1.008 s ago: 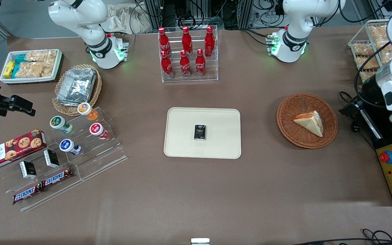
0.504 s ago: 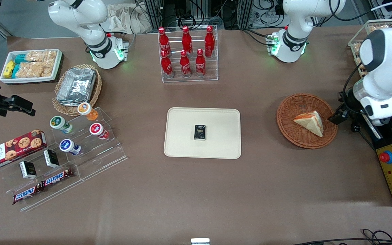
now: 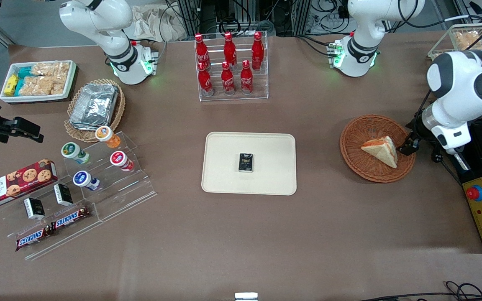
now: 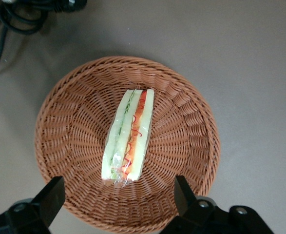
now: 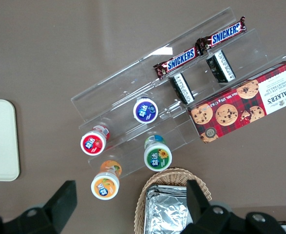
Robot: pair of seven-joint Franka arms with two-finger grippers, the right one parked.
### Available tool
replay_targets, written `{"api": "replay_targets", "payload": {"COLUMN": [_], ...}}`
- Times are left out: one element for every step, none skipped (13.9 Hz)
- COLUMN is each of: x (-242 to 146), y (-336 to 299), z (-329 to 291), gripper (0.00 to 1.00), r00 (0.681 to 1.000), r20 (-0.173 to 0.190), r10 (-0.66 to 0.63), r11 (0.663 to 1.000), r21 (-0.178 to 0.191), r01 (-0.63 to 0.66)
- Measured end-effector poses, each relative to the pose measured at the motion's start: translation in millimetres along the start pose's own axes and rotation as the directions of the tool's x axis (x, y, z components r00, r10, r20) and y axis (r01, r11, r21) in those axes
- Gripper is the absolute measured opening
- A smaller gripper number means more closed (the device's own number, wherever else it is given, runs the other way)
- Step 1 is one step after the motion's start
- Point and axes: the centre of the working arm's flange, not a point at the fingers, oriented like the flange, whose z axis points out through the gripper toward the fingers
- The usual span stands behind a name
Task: Place sandwich from basket to tray
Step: 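Lower the open left gripper and close it on the wrapped sandwich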
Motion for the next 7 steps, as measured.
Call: {"api": "replay_targets", "payload": {"x": [-1, -3, -4, -5, -6, -7, -9], "y": [-1, -3, -4, -6, -7, -8, -8], "z": [11, 22, 31, 38, 44, 50, 57], "gripper": [1.00, 1.00, 1.00, 1.00, 1.00, 1.00, 1.00], "r00": [1.000, 1.000, 1.000, 1.000, 1.000, 1.000, 1.000], "r20": [-0.002, -0.004, -0.003, -0.002, -0.002, -0.002, 0.000], "r10": [-0.005, -0.007, -0.008, -0.009, -0.011, -0.015, -0.019], "r11": [1.000, 1.000, 1.000, 1.000, 1.000, 1.000, 1.000], "r21": [-0.003, -0.006, -0.006, -0.004, -0.008, -0.016, -0.023], "r01": [0.005, 0.007, 0.008, 0.009, 0.011, 0.015, 0.019]}}
